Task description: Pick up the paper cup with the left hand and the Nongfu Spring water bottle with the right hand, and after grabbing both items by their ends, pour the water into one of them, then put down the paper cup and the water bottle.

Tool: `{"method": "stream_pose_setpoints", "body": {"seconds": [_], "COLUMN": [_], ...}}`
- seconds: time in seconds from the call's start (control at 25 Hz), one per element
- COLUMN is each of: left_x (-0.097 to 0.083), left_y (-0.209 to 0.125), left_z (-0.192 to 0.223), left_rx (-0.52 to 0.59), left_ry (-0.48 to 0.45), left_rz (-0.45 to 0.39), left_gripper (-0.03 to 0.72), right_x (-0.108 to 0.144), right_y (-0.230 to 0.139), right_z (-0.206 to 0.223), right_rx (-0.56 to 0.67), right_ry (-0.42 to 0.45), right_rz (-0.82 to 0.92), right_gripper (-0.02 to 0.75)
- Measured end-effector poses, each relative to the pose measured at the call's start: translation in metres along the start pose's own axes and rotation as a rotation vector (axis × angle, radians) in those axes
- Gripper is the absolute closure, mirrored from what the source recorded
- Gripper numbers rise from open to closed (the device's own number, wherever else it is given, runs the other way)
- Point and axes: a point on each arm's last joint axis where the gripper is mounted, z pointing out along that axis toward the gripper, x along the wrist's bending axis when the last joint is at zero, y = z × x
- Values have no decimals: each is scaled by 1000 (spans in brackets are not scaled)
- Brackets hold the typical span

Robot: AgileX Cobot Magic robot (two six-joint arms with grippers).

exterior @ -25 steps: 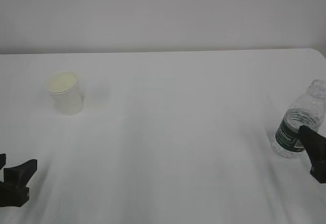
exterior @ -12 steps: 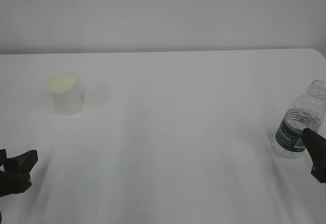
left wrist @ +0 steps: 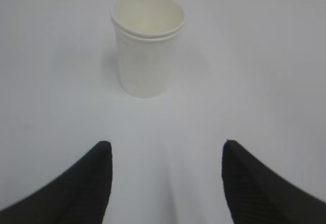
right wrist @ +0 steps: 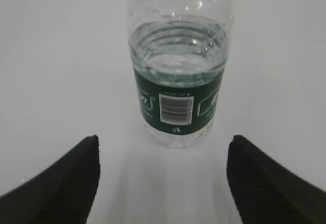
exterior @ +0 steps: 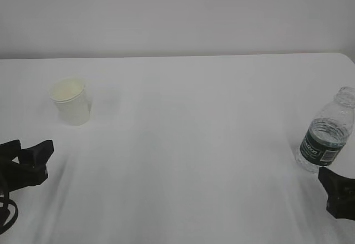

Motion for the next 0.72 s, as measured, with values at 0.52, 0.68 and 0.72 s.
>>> {"method": "stream_pose_setpoints", "body": {"seconds": [0.52,0.68,0.72], "left_x": [-1,-1,-1], "left_y": [1,1,1], "left_z": [1,1,1], "left_rx": [-6,-6,-6], "left_ry": [-6,-6,-8], "left_rz": [53,54,56], "left_gripper": [204,204,204], "right_x": [0,0,0], "right_y": [2,5,4], "right_z": [8,11,12], "right_rx": [-4,-20,-14], "right_ry": [-7,-7,-7], "right_rz": [3,5,4], "right_gripper": [148,148,148]}}
